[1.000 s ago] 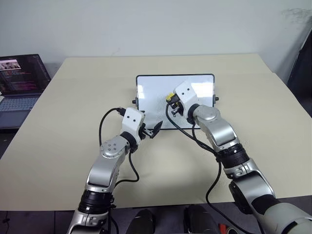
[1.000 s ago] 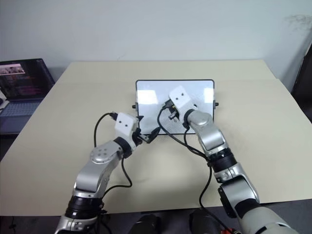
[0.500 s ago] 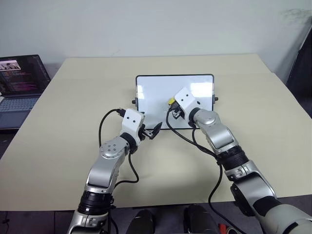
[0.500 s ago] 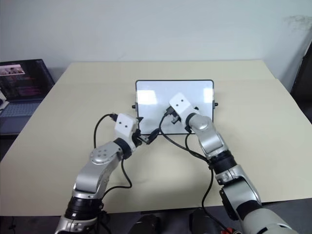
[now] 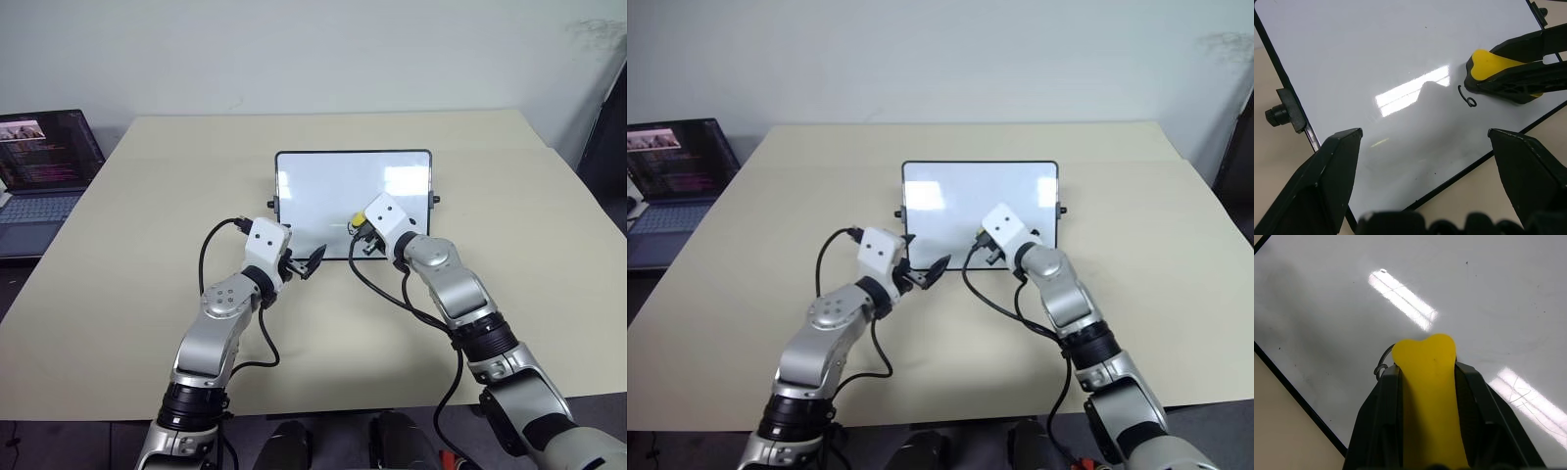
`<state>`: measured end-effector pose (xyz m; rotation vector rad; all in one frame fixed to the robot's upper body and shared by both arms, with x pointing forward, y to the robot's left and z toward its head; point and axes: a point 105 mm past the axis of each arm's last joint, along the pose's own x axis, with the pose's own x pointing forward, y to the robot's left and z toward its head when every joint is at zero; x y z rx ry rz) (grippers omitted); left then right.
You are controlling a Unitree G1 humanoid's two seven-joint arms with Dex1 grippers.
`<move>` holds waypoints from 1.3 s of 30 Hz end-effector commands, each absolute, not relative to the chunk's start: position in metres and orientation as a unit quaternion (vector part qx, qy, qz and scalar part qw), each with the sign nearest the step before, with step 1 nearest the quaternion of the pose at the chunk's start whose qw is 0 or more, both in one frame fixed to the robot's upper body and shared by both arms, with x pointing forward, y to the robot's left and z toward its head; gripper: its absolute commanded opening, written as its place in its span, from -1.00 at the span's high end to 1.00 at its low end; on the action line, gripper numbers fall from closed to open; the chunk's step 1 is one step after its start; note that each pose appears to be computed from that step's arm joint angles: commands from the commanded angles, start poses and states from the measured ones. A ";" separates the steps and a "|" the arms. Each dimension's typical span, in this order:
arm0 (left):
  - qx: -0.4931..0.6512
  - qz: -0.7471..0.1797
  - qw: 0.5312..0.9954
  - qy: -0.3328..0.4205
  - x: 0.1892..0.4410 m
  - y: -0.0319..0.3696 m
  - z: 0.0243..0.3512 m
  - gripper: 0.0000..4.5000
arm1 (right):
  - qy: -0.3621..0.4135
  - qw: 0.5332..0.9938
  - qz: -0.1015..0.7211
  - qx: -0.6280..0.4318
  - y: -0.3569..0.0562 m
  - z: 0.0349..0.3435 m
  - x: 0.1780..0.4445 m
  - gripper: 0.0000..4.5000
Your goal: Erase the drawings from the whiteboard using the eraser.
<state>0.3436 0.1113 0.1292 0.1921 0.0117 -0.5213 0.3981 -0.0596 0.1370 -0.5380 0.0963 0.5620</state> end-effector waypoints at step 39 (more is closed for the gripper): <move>0.096 -0.279 0.956 -0.008 0.335 0.107 0.141 -1.00 | 0.114 0.951 0.254 -0.131 -0.092 0.178 0.374 0.51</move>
